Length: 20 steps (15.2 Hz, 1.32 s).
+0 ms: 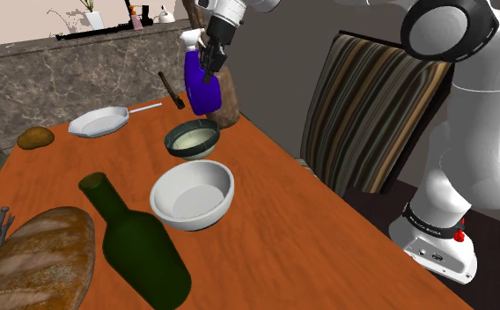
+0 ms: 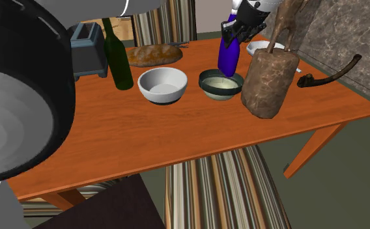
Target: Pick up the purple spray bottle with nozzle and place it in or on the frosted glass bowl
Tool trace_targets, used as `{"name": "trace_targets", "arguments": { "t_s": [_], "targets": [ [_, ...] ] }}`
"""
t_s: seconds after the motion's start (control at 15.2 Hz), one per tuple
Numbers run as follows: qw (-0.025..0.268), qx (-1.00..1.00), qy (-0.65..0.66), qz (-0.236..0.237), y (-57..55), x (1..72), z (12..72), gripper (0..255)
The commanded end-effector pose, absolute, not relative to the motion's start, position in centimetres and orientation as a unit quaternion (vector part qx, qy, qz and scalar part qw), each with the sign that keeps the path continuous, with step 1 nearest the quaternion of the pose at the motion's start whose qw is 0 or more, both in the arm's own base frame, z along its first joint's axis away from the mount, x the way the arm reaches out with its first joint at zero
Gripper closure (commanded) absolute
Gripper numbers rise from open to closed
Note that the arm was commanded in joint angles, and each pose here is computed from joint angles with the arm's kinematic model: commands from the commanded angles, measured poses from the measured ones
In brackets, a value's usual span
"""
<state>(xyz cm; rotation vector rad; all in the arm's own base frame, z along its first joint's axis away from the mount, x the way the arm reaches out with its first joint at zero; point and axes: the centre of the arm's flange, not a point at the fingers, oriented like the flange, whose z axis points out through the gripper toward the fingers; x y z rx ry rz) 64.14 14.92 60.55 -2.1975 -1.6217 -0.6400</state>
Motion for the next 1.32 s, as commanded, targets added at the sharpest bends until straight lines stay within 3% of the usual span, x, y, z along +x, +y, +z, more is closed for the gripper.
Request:
{"name": "trace_targets", "arguments": {
  "t_s": [0.0, 1.25],
  "targets": [
    [0.168, -0.772, -0.570, -0.224, 17.0, 66.1, 60.6, 255],
    [0.168, -0.772, -0.570, -0.224, 19.2, 67.9, 54.0, 255]
  ]
}}
